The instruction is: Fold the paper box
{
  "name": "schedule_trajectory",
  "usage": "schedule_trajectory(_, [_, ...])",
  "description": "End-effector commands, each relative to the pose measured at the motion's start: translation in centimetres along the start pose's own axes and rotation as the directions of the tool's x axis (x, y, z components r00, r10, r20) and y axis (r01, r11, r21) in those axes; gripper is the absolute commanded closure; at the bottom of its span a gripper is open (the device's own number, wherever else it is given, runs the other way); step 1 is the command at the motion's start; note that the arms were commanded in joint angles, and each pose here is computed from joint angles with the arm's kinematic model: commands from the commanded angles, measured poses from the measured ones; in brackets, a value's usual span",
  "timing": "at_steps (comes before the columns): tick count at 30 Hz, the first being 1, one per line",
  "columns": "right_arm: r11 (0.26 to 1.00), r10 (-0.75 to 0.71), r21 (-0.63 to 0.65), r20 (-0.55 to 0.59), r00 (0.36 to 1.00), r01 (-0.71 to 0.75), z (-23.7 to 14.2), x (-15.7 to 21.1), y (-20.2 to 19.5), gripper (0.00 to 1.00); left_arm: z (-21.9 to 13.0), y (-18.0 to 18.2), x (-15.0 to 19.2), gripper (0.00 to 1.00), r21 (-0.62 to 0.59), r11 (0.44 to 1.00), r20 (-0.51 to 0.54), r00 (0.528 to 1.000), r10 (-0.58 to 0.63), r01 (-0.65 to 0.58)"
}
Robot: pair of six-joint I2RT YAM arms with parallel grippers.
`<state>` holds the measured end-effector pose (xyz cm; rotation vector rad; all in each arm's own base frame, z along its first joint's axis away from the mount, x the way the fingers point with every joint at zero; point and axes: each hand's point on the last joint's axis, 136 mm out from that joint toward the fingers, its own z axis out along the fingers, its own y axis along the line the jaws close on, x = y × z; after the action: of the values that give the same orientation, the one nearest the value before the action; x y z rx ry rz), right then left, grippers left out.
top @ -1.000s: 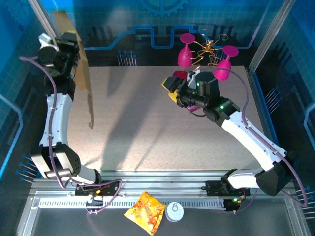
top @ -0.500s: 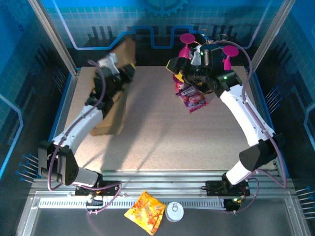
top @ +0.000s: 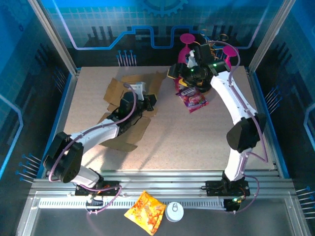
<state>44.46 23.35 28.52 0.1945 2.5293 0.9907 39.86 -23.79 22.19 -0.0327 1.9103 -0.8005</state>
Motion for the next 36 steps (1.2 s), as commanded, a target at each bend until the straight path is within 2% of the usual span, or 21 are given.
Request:
schedule_trajectory(1, [0.999, 0.005, 0.034, -0.001, 1.0, -0.005, 0.5, -1.3, -0.6, 0.26, -1.9, -1.5, -1.1, 1.0, 0.036, 0.999, 0.057, 0.998, 0.031, -0.033])
schedule_trajectory(5, [0.995, 0.013, 0.095, -0.029, 1.0, -0.01, 2.7, -2.3, -1.2, 0.26, -2.7, -1.8, 0.1, 1.0, 0.044, 0.998, 0.032, 0.999, 0.032, -0.033])
schedule_trajectory(9, [0.987, 0.023, 0.159, -0.074, 0.997, -0.011, 5.4, -2.4, -2.9, 0.31, -3.0, -2.0, 0.2, 1.0, 0.052, 0.998, 0.034, 0.999, 0.025, -0.027])
schedule_trajectory(15, [0.996, -0.012, 0.086, -0.045, 0.999, 0.016, 7.0, -3.5, -1.4, 0.35, -3.4, -2.5, 1.1, 1.0, 0.07, 0.997, -0.002, 1.0, 0.029, -0.029])
schedule_trajectory(16, [0.996, 0.005, 0.094, -0.069, 0.998, 0.001, 8.4, -3.1, -2.2, 0.35, -3.5, -2.5, 1.3, 1.0, 0.07, 0.997, -0.008, 1.0, 0.028, -0.027])
schedule_trajectory(23, [0.993, 0.016, 0.121, -0.117, 0.993, -0.002, 10.2, -1.7, -3.0, 0.43, -4.0, -2.6, 1.5, 1.0, 0.074, 0.996, -0.021, 0.999, 0.042, -0.041])
schedule_trajectory(30, [0.987, -0.035, 0.153, -0.072, 0.997, 0.045, 9.4, -1.7, -2.1, 0.63, -4.1, -2.5, 1.6, 1.0, 0.073, 0.996, -0.028, 0.999, 0.046, -0.044])
schedule_trajectory(33, [0.985, -0.031, 0.166, -0.058, 0.998, 0.04, 9.4, -1.8, -2.2, 0.77, -4.1, -2.5, 1.5, 1.0, 0.071, 0.997, -0.025, 0.999, 0.046, -0.044])
schedule_trajectory(36, [0.986, -0.043, 0.161, -0.024, 0.999, 0.046, 7.9, -2.1, -1.2, 0.97, -4.0, -2.5, 1.4, 1.0, 0.07, 0.997, -0.023, 0.999, 0.046, -0.045])
